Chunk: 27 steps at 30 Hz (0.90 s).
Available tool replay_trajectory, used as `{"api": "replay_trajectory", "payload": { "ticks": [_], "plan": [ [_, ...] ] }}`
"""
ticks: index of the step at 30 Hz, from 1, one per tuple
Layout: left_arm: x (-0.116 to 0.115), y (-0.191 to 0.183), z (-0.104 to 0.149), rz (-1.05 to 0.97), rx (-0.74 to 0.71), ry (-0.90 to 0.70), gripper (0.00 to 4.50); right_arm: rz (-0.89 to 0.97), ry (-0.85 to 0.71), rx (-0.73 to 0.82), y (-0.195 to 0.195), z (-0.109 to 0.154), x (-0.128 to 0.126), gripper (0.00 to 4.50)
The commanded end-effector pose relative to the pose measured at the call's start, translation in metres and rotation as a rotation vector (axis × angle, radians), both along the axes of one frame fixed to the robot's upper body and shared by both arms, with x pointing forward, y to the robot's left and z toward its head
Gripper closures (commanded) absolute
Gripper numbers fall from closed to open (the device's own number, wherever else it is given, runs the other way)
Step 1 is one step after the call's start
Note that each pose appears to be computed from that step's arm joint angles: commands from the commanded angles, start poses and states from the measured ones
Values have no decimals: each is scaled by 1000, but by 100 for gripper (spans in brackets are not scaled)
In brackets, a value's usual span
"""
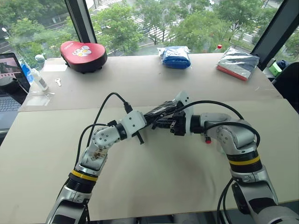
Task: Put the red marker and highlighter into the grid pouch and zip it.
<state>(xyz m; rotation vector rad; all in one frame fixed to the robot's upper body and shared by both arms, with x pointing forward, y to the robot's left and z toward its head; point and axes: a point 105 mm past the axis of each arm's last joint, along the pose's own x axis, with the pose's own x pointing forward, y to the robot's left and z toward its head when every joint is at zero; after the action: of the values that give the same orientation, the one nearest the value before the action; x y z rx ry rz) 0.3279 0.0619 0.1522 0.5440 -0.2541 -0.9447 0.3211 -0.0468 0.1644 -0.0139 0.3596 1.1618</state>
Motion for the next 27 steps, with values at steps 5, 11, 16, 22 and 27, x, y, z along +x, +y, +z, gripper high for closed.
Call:
{"api": "replay_trajectory", "payload": {
  "ticks": [5, 11, 16, 22, 27],
  "plan": [
    [-6, -11, 2, -47, -8, -15, 450, 83, -57, 15, 8, 15, -15, 140],
    [-6, -10, 2, -45, -7, -15, 450, 22, -105, -24, -27, 27, -7, 140],
    [-7, -10, 2, -46, -8, -12, 450, 6, -141, -166, -92, 25, -38, 140],
    [-8, -9, 0, -51, -7, -7, 450, -147, -172, -300, -157, 24, -65, 140],
    [-9, -11, -1, -70, -3, -6, 450, -500, -191, -339, -206, 36, -39, 140]
  ]
}}
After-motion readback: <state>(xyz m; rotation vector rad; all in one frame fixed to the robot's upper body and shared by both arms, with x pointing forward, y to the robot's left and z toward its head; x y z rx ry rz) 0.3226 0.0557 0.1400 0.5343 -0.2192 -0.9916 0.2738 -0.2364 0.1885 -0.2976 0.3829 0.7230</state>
